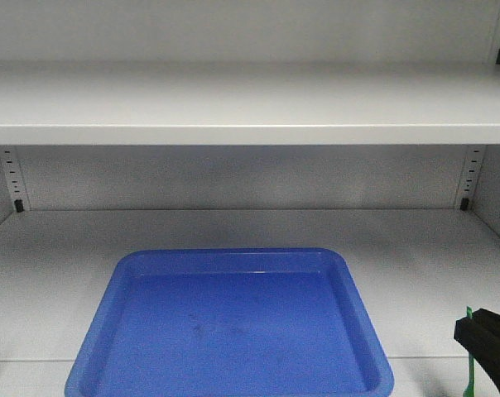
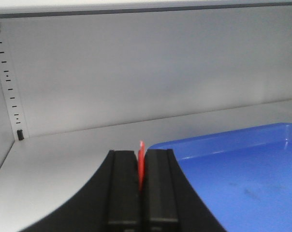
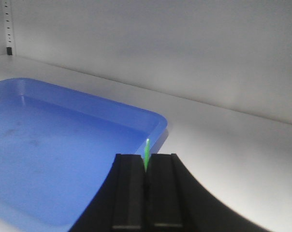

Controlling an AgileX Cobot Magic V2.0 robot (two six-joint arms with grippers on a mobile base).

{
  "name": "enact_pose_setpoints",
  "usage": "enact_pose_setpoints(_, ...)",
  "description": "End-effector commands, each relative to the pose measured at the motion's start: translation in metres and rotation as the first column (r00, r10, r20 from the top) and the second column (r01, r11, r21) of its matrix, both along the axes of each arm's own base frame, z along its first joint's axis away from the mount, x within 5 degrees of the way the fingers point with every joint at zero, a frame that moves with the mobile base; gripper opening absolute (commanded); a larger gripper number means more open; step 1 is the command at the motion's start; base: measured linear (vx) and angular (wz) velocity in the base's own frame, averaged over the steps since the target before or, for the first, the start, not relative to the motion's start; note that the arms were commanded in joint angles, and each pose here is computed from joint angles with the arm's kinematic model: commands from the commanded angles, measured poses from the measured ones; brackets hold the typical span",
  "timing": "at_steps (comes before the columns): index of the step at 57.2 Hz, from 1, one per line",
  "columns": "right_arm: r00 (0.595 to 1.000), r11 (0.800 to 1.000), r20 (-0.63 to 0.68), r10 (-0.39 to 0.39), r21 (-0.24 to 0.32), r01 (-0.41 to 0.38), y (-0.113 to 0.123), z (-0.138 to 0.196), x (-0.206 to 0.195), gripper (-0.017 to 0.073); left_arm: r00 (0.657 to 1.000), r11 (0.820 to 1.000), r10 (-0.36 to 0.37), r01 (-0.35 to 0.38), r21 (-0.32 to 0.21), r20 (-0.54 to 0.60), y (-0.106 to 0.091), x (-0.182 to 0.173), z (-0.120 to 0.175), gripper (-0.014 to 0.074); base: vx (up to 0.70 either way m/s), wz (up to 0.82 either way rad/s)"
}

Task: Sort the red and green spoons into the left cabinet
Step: 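Approach the blue tray on the cabinet shelf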

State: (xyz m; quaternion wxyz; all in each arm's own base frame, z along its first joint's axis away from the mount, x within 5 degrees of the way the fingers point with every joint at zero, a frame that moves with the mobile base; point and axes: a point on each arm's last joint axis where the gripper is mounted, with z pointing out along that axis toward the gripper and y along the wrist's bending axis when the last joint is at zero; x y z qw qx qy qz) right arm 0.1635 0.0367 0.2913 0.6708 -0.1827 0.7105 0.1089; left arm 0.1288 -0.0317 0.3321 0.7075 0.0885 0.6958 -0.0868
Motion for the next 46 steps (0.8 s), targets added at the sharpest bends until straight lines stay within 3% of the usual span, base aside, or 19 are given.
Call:
enact_pose_setpoints(1,0.998,0.999,0.06,0.026,0.031,-0.028,0.0021,0.0142,-0.0002,-0.0006,0.996,0.999,-0.03,0.033,-0.034,0.083,-0.0026,-0.0017,0.0148,-0.0006,0.18,-0.03)
enact_pose_setpoints(46,0.998,0.999,0.059,0.025,0.031,-0.027,0.002,0.0141,-0.0002,-0.0006,0.996,0.999,-0.03,0.033,-0.034,0.083,-0.0026,-0.0017,0.0148,-0.0006,0.06,-0.01)
